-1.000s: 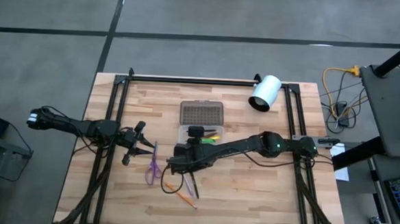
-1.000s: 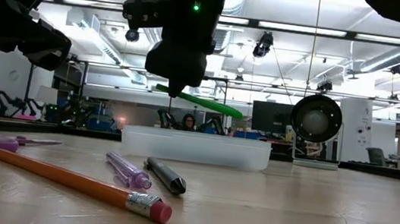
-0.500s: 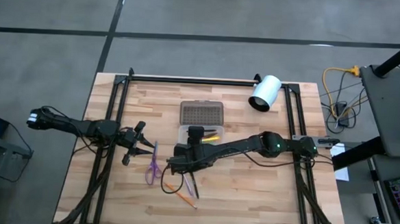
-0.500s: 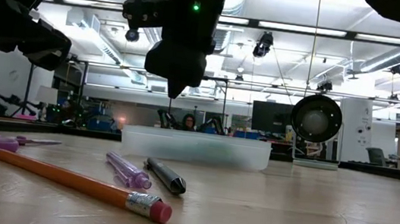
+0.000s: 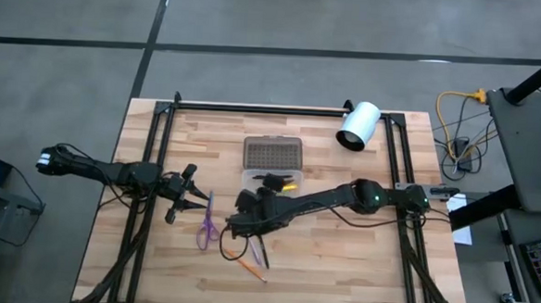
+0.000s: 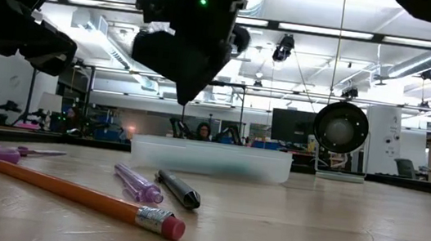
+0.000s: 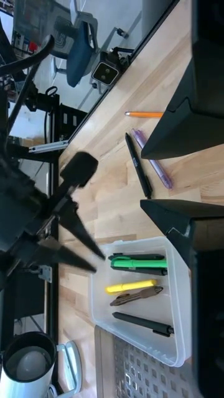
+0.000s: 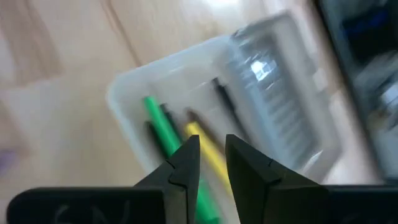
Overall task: Pick & place school supplies into a supply box
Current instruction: Put the black pen into the supply box
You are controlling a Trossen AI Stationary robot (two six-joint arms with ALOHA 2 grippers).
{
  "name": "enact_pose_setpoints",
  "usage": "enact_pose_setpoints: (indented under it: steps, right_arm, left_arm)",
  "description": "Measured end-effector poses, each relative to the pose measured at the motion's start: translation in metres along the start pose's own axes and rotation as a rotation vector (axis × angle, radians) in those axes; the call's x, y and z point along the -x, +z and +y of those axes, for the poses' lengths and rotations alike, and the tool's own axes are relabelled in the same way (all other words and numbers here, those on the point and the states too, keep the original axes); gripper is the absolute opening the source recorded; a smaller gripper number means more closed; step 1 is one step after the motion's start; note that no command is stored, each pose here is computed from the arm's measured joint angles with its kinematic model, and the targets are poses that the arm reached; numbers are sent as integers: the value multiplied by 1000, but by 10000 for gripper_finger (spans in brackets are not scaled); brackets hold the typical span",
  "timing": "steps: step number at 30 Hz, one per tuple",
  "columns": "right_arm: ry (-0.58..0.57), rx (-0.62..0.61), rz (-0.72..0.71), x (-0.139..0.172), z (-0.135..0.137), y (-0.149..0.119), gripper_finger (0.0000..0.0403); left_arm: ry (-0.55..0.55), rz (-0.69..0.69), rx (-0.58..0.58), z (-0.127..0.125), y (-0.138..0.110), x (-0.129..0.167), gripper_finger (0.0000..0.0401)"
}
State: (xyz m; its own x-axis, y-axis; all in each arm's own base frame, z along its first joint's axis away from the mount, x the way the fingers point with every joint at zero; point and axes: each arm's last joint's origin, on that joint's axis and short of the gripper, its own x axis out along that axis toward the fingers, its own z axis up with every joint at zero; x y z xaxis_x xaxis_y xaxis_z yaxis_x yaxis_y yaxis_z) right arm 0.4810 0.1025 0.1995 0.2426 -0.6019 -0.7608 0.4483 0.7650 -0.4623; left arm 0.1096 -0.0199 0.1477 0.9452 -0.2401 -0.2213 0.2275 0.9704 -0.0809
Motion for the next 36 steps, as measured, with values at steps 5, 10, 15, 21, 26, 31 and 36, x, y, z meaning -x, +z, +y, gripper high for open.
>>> enact_pose_setpoints:
  steps: [5, 10, 15, 21, 26, 31, 36]
  right_arm:
    - [173, -274, 150, 3, 8, -5, 70]
    - [343, -611, 399, 6, 15, -7, 77]
    - [362, -707, 457, 7, 17, -8, 84]
    - [498, -790, 367, 10, 27, 6, 84]
    - [612, -839, 302, 14, 33, 17, 75]
    - [645, -820, 364, 15, 34, 15, 68]
    - [647, -826, 389, 16, 35, 13, 72]
  left_arm:
    - [0, 0, 0, 0, 0, 0, 99]
    - [0, 0, 0, 0, 0, 0, 99]
    - [0, -1, 0, 0, 0, 0, 99]
    - [0, 0, 0, 0, 0, 0, 99]
    - [0, 0, 0, 0, 0, 0, 99]
    - [0, 0, 0, 0, 0, 0, 99]
    - [0, 0, 0, 0, 0, 0, 99]
